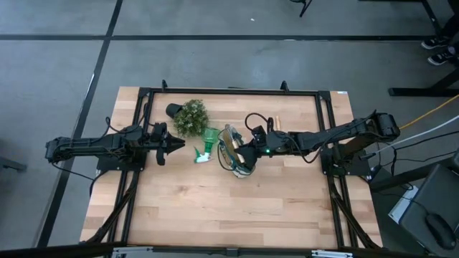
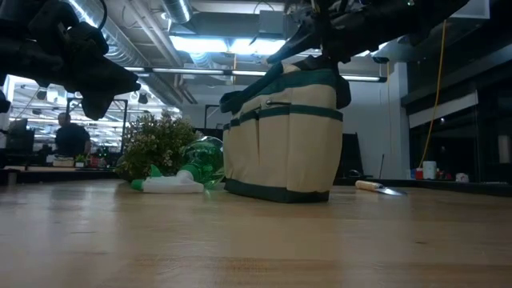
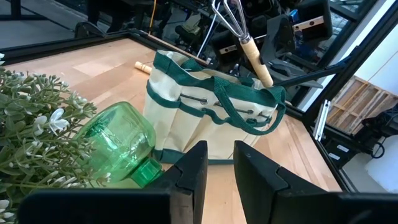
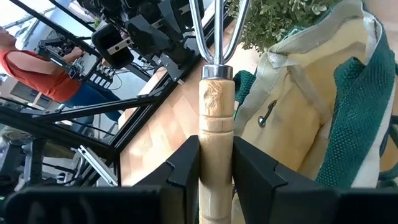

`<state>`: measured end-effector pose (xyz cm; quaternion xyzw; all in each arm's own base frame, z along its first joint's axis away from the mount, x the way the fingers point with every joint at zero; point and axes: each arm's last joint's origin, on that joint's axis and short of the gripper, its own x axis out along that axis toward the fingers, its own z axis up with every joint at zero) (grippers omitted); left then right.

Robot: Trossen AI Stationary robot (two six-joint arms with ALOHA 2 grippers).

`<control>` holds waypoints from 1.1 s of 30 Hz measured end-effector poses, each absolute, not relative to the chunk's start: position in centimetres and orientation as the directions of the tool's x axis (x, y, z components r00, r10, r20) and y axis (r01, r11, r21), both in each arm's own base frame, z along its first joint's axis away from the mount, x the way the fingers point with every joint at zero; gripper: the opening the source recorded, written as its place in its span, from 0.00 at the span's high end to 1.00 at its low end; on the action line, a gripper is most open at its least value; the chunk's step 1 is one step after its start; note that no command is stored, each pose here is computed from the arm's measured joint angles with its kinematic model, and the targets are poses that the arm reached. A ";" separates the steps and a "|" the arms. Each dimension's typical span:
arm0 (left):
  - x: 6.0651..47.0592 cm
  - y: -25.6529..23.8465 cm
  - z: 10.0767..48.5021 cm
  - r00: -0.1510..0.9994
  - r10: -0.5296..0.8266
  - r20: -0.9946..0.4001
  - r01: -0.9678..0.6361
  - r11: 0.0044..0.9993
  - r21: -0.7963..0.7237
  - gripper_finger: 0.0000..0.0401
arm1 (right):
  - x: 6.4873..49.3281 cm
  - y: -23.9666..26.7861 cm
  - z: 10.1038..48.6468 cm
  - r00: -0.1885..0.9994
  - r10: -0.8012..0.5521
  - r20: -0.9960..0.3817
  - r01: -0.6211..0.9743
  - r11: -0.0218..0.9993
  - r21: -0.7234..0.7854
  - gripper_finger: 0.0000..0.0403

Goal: Pick & Place Garden tools in Gardening bag
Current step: Put the light brown hand rake into the light brown gardening bag

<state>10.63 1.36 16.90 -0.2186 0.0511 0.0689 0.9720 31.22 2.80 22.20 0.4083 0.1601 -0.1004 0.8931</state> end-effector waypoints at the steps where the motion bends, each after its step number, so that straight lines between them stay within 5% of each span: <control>1: 10.6 1.4 16.9 0.985 0.112 -0.130 -0.156 0.895 -0.418 0.82 | 31.2 2.8 22.2 0.929 -0.047 -0.368 0.311 0.640 0.702 0.77; 22: 10.6 1.4 16.9 0.985 0.112 -0.130 -0.157 0.895 -0.418 0.82 | 31.2 3.1 22.3 0.930 0.037 -0.366 0.272 0.601 0.752 0.52; 33: 10.6 1.4 16.9 0.985 0.112 -0.130 -0.156 0.895 -0.418 0.82 | 31.1 3.9 24.5 0.952 0.234 -0.199 -0.032 0.720 0.693 0.52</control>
